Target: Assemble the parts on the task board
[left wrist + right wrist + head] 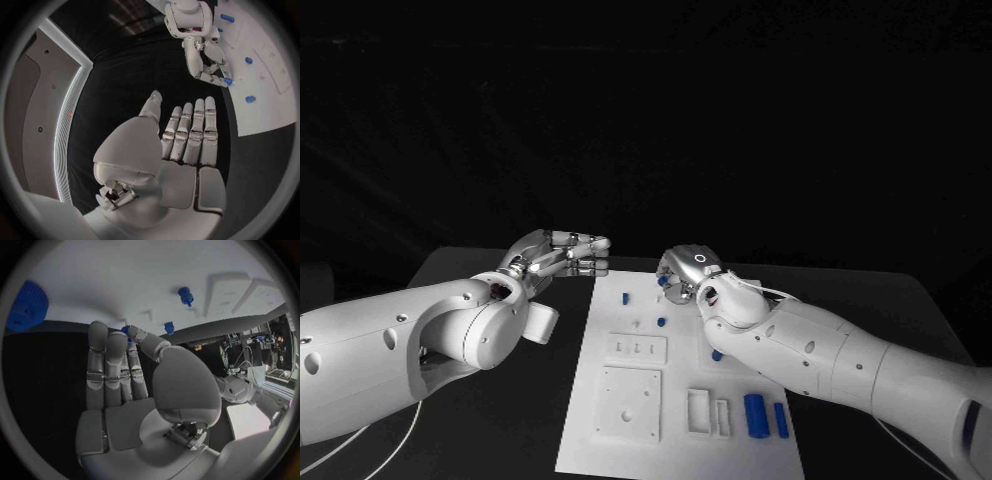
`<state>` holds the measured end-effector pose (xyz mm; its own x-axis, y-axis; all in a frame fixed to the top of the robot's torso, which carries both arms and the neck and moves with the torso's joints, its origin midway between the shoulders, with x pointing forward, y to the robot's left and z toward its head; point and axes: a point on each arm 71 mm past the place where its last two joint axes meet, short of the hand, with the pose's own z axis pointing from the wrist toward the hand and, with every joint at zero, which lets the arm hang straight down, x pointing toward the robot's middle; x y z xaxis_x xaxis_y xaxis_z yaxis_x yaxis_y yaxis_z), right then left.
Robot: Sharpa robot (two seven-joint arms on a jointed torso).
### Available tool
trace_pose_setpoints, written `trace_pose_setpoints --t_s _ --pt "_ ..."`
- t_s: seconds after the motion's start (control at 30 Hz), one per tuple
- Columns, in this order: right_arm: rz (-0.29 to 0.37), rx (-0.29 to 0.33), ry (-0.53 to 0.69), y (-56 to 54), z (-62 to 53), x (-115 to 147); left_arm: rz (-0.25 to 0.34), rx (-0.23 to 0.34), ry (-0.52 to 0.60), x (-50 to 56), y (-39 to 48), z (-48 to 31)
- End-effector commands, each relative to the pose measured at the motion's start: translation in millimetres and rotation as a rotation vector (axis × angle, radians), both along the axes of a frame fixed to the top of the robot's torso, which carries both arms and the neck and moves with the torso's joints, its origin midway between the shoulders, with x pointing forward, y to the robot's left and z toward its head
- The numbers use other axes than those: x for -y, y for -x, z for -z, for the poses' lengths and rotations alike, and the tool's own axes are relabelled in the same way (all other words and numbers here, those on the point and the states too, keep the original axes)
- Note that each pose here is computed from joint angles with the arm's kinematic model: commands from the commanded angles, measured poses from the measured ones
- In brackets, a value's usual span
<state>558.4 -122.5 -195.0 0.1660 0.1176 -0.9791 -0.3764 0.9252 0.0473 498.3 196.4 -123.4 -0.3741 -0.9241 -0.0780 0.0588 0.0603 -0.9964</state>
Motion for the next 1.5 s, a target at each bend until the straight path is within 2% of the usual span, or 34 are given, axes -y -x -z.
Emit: trace_pose_setpoints --t_s 0.03,0.63,0.83,1.1,1.3,1.5 --pt "0.006 -0.018 0.016 -0.3 2.3 2 0.021 0.008 0.004 2.7 0.7 -1.9" --pt "0.015 -0.033 0.024 -1.6 4.2 5 0.020 0.010 0.003 2.0 0.0 -2.9" --pt "0.009 -0.056 0.007 -2.5 5.8 3 0.020 0.010 0.003 2.4 -0.2 -2.9" --pt "0.017 -0.037 -0.016 -3.2 4.4 7 0.016 0.010 0.002 1.5 -0.3 -2.9" --pt "0.012 -0.003 -0.053 2.4 -2.7 16 0.013 0.011 0.001 -0.2 -0.9 -2.9" --pt "0.026 0.024 -0.120 11.1 -26.2 46 0.001 0.013 0.000 -5.7 -1.6 -2.9"
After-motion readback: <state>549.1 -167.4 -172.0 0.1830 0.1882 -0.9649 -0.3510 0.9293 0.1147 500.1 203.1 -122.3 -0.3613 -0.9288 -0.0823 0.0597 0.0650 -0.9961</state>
